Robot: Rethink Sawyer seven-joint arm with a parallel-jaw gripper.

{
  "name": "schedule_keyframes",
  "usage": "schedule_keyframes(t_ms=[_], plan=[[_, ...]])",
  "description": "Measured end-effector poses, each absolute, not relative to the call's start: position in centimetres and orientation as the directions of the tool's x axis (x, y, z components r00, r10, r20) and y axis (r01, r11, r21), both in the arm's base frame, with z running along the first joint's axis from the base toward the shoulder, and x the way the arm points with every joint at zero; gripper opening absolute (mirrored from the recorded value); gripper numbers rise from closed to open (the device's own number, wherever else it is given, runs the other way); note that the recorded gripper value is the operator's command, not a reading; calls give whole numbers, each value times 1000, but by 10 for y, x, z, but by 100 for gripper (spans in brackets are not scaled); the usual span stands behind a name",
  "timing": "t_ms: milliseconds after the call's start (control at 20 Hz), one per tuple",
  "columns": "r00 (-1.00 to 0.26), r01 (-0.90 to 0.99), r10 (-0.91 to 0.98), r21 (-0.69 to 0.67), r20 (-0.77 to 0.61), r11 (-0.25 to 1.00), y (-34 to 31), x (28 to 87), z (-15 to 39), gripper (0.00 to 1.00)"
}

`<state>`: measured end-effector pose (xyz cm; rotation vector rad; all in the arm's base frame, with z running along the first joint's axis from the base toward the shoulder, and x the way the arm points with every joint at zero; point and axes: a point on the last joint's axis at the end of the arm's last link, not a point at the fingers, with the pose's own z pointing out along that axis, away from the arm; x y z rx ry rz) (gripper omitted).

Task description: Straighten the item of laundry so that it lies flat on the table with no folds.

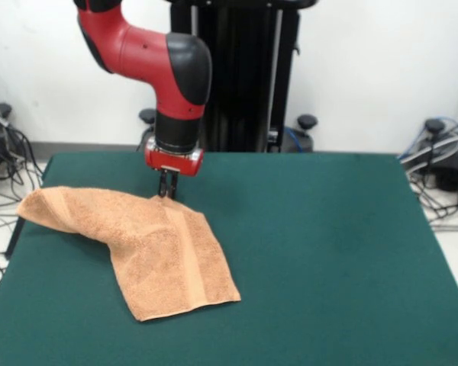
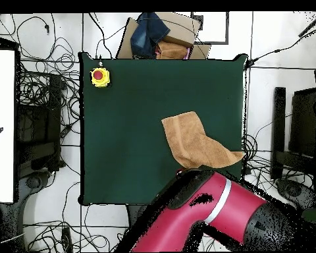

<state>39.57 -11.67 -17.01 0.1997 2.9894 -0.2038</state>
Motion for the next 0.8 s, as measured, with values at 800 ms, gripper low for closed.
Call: schedule_keyframes(t_ms=[800], plan=[[-970, 165, 128, -173, -205, 971, -61, 415, -163, 0]])
